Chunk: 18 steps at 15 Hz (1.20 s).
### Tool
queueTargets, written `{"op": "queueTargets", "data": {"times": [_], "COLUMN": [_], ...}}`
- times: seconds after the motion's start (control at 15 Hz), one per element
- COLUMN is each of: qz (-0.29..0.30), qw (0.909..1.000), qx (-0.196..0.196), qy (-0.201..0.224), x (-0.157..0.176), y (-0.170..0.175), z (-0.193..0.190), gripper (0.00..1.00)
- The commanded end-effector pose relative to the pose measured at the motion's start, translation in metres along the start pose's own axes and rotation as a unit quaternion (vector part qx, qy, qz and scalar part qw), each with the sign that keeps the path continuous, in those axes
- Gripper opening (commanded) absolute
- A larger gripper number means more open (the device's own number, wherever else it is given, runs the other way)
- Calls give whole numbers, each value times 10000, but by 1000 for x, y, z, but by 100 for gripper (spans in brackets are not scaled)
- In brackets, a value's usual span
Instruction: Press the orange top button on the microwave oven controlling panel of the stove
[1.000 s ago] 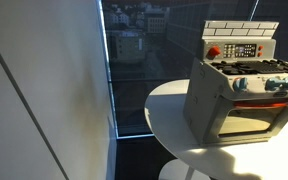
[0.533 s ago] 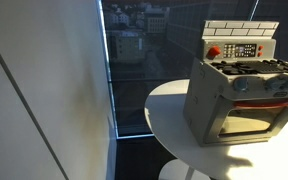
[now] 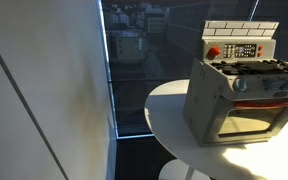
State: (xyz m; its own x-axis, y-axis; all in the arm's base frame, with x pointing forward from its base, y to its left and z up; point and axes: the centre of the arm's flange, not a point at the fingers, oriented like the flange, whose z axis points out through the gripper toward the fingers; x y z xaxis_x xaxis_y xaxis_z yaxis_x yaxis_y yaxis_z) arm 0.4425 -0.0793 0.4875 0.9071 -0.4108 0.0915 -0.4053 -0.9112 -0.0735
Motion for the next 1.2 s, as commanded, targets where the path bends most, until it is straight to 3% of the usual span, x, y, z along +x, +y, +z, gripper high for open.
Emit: {"op": "queueTargets", "data": {"times": [0.0,0.47,0.8,1.13], "qz": [358,793,919,807], "qw": [9985,9928,9920,9931], "qx": [-98,-203,-223,-158], "qy": [395,880,839,840], "x": [27,63,82,74], "y": [1,4,6,6], "z": [2,10,12,16], "gripper": [100,100,100,100]}}
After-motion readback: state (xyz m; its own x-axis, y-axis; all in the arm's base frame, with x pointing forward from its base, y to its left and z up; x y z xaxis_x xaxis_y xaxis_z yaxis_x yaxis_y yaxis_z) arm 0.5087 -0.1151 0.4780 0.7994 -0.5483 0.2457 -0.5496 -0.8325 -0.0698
